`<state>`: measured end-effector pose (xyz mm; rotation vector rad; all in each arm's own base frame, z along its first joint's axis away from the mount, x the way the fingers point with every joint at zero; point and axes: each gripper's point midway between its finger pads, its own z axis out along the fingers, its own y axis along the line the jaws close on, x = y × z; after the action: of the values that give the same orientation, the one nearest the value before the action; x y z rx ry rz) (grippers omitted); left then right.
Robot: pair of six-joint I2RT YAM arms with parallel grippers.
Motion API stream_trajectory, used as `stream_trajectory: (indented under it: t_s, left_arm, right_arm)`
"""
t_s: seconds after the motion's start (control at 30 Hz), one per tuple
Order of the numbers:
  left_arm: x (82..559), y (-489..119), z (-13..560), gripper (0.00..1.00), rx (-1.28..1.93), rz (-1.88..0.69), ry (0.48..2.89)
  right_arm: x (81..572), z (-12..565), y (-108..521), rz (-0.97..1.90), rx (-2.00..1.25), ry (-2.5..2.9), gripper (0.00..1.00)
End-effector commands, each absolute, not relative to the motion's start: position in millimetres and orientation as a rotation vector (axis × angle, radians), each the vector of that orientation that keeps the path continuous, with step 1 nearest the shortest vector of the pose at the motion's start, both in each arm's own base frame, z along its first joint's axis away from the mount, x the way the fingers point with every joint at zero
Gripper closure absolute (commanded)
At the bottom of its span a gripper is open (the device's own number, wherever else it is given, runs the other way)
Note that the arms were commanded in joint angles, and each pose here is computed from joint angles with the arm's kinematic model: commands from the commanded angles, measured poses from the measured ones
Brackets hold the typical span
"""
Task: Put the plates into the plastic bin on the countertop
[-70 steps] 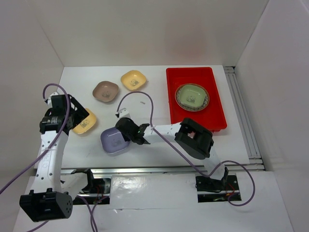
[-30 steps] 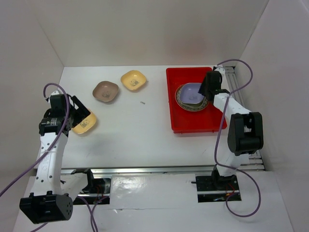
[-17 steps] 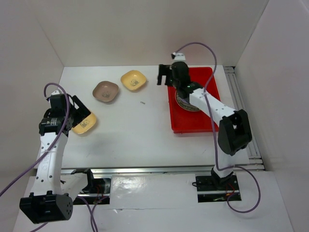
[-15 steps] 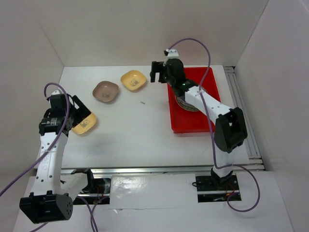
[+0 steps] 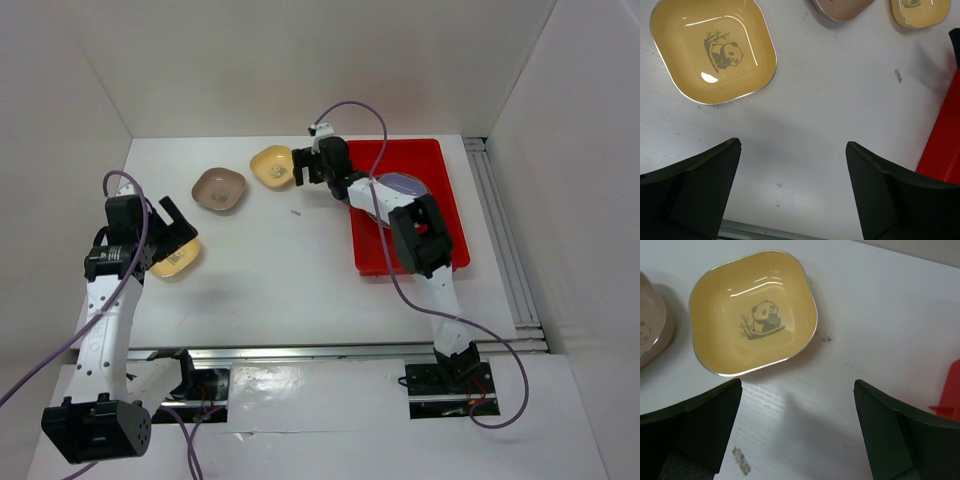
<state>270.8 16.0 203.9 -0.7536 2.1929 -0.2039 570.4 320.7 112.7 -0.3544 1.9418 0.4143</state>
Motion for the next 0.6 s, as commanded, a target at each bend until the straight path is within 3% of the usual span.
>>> stream_trajectory:
  t_s: [0.0, 0.57]
  left_arm:
    - [278, 12, 220, 0.0, -0.677, -0.246, 2.134]
    - [277, 12, 222, 0.0, -0.674, -0.247, 2.125]
  right_arm:
    - [605, 184, 341, 0.448, -0.324, 1.705, 0.0]
    - [635, 95, 368, 0.319, -0.275, 1.804, 0.06]
